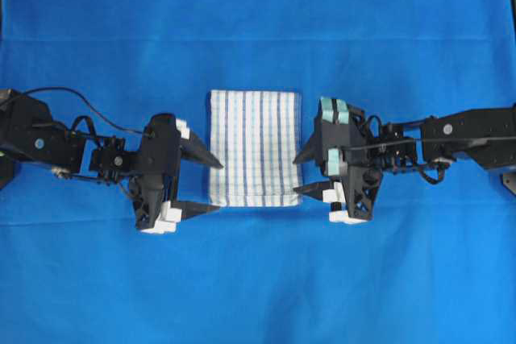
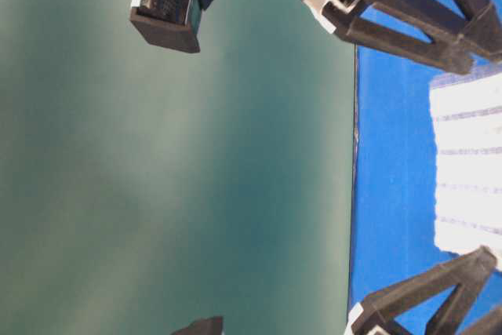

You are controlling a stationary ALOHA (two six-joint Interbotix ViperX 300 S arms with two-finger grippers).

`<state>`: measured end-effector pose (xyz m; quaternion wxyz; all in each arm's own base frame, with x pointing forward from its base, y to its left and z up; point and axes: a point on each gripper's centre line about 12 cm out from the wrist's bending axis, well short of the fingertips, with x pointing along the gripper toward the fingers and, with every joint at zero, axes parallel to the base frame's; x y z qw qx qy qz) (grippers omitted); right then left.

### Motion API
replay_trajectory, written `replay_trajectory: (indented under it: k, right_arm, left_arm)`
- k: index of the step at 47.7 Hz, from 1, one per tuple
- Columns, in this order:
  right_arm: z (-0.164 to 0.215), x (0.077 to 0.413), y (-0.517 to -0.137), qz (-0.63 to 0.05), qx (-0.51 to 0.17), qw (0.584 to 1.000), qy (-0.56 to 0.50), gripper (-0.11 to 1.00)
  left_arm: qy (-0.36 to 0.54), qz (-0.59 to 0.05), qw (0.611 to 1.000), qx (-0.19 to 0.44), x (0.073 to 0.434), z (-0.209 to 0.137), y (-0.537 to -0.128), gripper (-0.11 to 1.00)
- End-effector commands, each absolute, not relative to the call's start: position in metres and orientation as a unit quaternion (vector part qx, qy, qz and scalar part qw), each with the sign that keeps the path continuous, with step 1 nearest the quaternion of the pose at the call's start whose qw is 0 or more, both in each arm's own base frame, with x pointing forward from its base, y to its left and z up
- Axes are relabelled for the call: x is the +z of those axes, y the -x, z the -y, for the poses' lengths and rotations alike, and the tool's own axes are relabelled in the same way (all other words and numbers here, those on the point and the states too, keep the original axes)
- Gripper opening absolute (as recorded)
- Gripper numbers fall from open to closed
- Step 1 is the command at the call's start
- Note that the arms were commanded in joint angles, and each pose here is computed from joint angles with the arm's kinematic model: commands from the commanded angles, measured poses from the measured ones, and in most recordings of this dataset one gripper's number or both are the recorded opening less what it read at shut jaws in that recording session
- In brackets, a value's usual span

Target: Fold a vertical towel.

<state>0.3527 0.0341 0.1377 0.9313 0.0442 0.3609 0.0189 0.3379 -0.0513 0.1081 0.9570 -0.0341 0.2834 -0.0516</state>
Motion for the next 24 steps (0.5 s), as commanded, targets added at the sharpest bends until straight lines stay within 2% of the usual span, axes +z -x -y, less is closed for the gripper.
replay_trajectory:
  k: [1, 12, 24]
  right_arm:
    - [-0.042, 0.159, -0.357, -0.334, 0.031, 0.941, -0.046, 0.55]
    - [-0.047, 0.198, -0.346, -0.297, 0.044, 0.953, -0.045, 0.56]
    - [-0.037, 0.260, -0.324, -0.208, 0.047, 0.977, -0.027, 0.56]
  left_arm:
    - [0.038, -0.264, 0.962, -0.060, 0.130, 0.057, -0.340, 0.79]
    - [0.042, -0.249, 0.966, -0.063, 0.178, 0.055, -0.325, 0.76]
    - [0.038, -0.161, 0.984, -0.062, 0.248, 0.043, -0.293, 0.75]
